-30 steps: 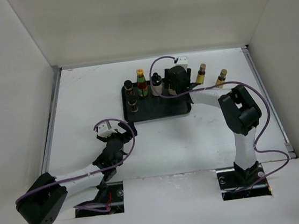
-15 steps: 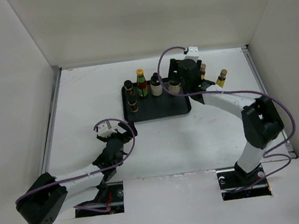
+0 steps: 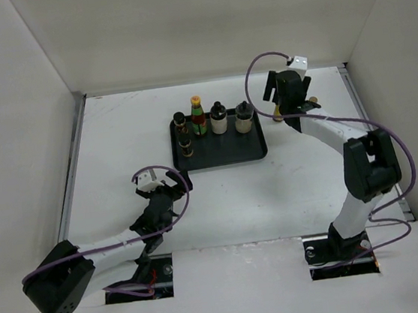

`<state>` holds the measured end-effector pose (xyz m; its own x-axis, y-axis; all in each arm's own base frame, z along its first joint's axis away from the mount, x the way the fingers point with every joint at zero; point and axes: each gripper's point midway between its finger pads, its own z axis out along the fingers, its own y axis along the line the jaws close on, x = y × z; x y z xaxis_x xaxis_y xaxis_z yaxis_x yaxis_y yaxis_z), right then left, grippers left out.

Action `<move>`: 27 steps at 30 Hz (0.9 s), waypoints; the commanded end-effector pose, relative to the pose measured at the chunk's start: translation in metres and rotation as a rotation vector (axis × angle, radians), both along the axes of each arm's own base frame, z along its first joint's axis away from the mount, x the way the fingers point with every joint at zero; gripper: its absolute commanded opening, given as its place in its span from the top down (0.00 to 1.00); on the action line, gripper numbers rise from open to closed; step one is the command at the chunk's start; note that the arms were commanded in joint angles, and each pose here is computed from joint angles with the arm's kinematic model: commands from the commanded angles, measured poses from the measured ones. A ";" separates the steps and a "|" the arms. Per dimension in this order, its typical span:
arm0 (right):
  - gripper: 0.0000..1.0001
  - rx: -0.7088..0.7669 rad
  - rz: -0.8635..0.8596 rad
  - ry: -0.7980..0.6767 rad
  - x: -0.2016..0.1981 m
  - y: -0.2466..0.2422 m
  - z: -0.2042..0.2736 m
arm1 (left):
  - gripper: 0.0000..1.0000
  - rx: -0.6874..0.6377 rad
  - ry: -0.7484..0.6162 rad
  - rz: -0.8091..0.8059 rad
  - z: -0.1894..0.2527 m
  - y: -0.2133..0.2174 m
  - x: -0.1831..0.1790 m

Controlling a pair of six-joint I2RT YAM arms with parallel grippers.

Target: Organize the condiment bottles

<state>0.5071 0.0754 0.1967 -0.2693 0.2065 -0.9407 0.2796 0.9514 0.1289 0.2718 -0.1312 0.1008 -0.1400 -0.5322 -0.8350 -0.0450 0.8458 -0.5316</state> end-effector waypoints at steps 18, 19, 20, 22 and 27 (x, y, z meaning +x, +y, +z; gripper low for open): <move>0.52 -0.079 -0.031 0.021 0.034 -0.011 -0.015 | 0.00 -0.059 -0.060 -0.014 0.024 -0.012 0.007; 0.52 -0.078 -0.032 0.023 0.033 -0.011 -0.015 | 0.00 -0.062 -0.063 -0.014 0.025 -0.012 0.007; 0.52 -0.079 -0.031 0.026 0.032 -0.012 -0.016 | 0.00 -0.063 -0.064 -0.013 0.026 -0.012 0.007; 0.59 -0.077 -0.037 0.038 0.031 -0.014 -0.020 | 0.00 -0.060 -0.061 -0.008 0.024 -0.010 0.008; 0.69 -0.070 -0.060 -0.004 0.016 -0.020 -0.001 | 0.00 -0.065 -0.067 -0.007 0.026 -0.009 0.008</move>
